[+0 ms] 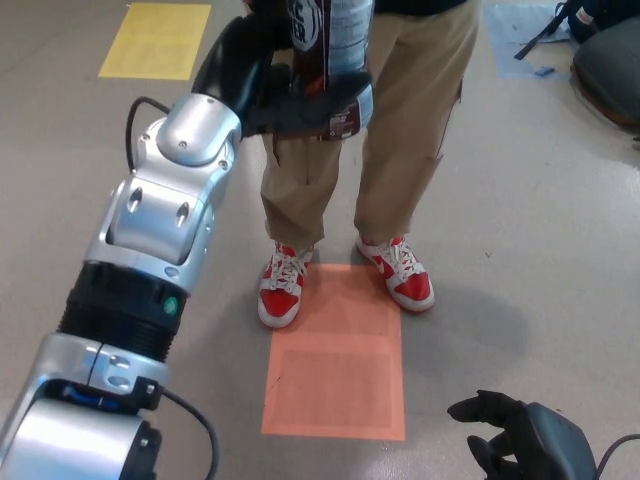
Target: The robot recieved a bottle of protein shake from a person using its left hand and then shake the protein up and down 2 two times and hand it back to the person
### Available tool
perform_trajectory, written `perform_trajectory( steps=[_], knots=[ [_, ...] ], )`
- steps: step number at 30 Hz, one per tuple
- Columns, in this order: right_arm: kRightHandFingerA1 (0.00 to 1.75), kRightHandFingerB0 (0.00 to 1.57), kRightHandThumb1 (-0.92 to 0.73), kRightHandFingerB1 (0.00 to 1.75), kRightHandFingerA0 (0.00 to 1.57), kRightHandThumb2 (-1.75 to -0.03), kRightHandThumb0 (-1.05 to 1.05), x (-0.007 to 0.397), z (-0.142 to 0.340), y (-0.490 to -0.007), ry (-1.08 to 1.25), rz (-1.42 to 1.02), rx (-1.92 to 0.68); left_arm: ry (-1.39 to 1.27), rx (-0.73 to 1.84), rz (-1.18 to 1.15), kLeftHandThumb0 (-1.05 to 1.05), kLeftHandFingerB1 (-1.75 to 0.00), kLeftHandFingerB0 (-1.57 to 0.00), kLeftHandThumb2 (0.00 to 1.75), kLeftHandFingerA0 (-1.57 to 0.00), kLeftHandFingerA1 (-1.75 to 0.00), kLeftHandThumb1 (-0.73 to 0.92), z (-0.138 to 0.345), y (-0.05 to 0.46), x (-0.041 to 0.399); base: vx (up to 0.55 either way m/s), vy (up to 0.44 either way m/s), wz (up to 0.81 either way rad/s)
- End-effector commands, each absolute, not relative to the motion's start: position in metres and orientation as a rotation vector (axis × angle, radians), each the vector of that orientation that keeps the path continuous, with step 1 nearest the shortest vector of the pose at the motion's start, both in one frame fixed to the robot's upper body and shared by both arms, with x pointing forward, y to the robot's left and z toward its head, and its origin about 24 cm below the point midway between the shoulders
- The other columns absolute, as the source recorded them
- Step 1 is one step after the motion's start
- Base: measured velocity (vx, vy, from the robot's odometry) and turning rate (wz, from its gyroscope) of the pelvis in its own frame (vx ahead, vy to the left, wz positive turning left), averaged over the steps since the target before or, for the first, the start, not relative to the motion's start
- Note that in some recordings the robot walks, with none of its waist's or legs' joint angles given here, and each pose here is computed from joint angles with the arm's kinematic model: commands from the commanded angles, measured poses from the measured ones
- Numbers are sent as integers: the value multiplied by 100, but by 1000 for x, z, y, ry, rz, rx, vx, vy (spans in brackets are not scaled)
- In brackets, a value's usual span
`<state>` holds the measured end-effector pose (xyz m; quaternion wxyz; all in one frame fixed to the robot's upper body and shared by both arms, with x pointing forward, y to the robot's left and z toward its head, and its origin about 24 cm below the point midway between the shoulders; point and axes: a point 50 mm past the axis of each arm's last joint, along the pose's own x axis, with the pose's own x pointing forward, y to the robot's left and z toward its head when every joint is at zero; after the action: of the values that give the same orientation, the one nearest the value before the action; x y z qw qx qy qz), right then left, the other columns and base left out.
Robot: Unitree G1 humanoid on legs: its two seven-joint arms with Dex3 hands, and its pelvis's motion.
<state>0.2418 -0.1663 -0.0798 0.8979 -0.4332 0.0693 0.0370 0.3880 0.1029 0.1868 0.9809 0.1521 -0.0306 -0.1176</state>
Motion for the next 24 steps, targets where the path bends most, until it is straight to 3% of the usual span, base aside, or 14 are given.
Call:
perform_trajectory(
  steps=[1,6,12,14,15,16,17,18,19,20,24],
  knots=[
    [48,79,-74,44,94,-64,-25,239,-82,-170,151,68,-909,-75,332,-193,-18,-96,-74,68,-114,-79,79,195,108,391,0,0,0],
    [49,80,-75,45,94,-65,-24,238,-82,-170,154,70,-896,-87,348,-183,-17,-88,-76,68,-114,-78,78,196,106,390,0,0,0],
    [49,79,-74,44,92,-64,-24,237,-83,-169,158,74,-897,-72,329,-187,-16,-90,-76,69,-113,-78,78,188,105,388,0,0,0],
    [50,80,-73,45,94,-64,-24,237,-82,-170,145,72,-907,-74,331,-186,-16,-83,-78,68,-111,-74,78,187,105,387,0,0,0],
    [49,80,-75,45,92,-64,-25,238,-83,-170,160,78,-902,-78,336,-183,-16,-71,-80,66,-110,-68,78,186,105,387,0,0,0],
    [48,80,-75,45,90,-63,-24,238,-83,-170,162,76,-901,-81,334,-179,-25,-47,-64,63,-96,-55,78,186,105,386,0,0,0],
    [48,78,-75,44,92,-64,-24,238,-83,-170,162,77,-901,-52,294,-208,-68,-18,-5,82,-5,-28,48,185,104,385,0,0,0],
    [48,78,-75,44,92,-64,-24,238,-83,-170,161,80,-900,-9,234,-259,-68,-18,-5,82,-5,-28,48,184,104,384,0,0,0],
    [48,78,-75,44,92,-64,-24,238,-83,-170,162,80,-897,-11,230,-278,-73,-10,0,84,0,-12,50,184,103,384,0,0,0],
    [50,78,-74,45,93,-65,-24,238,-83,-170,162,77,-894,-16,225,-293,-74,0,0,72,0,-4,45,183,103,382,0,0,0],
    [49,79,-73,45,93,-64,-22,238,-82,-169,159,74,-896,-25,240,-307,-80,0,0,78,0,0,46,181,103,382,0,0,0]
  ],
)
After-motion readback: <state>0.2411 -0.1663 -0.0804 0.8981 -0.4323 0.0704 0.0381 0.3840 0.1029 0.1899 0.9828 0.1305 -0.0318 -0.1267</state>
